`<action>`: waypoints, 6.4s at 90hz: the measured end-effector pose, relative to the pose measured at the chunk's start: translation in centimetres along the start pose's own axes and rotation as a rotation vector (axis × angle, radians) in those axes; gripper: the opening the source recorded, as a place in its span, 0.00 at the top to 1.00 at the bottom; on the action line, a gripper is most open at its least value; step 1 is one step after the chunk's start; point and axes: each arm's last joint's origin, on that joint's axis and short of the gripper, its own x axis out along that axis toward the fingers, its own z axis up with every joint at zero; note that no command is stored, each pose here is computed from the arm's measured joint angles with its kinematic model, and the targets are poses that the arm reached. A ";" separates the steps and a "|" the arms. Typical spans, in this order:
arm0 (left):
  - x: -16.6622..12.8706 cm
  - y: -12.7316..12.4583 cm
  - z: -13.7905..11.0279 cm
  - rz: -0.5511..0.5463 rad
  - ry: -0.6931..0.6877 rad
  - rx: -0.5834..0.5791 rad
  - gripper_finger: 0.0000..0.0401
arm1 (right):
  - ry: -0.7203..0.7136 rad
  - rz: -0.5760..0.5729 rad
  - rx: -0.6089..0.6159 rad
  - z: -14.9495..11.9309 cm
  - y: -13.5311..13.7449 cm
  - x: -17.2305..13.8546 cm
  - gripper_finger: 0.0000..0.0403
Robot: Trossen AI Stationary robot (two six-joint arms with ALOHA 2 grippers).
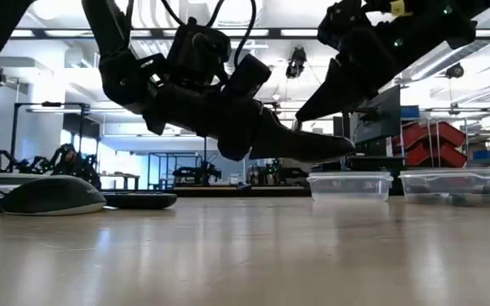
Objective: Insert battery
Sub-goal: Insert the brown battery into the black mouse battery compartment
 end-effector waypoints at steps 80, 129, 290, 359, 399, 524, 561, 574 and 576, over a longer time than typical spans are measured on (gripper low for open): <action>0.0 -0.3 -1.1 -0.008 0.103 -0.003 0.32 | 0.105 0.017 0.075 -2.8 0.3 4.2 1.00; -0.2 1.8 -1.4 -0.040 0.085 -0.215 0.33 | 0.039 0.011 -0.168 0.1 -0.8 -1.3 0.81; -4.6 9.9 2.5 -0.403 -0.159 -0.736 0.25 | -0.153 -0.123 0.001 0.6 0.6 1.5 0.66; -15.5 3.7 0.3 0.077 -0.058 -0.281 0.26 | -0.201 0.200 0.760 -2.9 1.3 8.3 0.66; -17.3 -2.3 -2.3 0.273 0.089 -0.225 0.29 | -0.222 0.211 0.932 -1.5 -1.7 14.6 0.66; -17.4 -3.1 -3.4 0.246 0.203 -0.240 0.56 | -0.019 0.108 0.807 2.0 -6.0 19.6 0.31; -17.4 -3.1 -3.3 0.248 0.200 -0.257 0.56 | -0.044 0.111 0.814 2.5 -6.2 19.3 0.47; -17.4 -3.1 -3.3 0.248 0.199 -0.261 0.57 | -0.062 0.112 0.823 2.8 -6.4 19.2 0.69; -17.4 -3.1 -3.3 0.248 0.199 -0.262 0.57 | -0.064 0.112 0.826 2.8 -6.5 19.1 0.72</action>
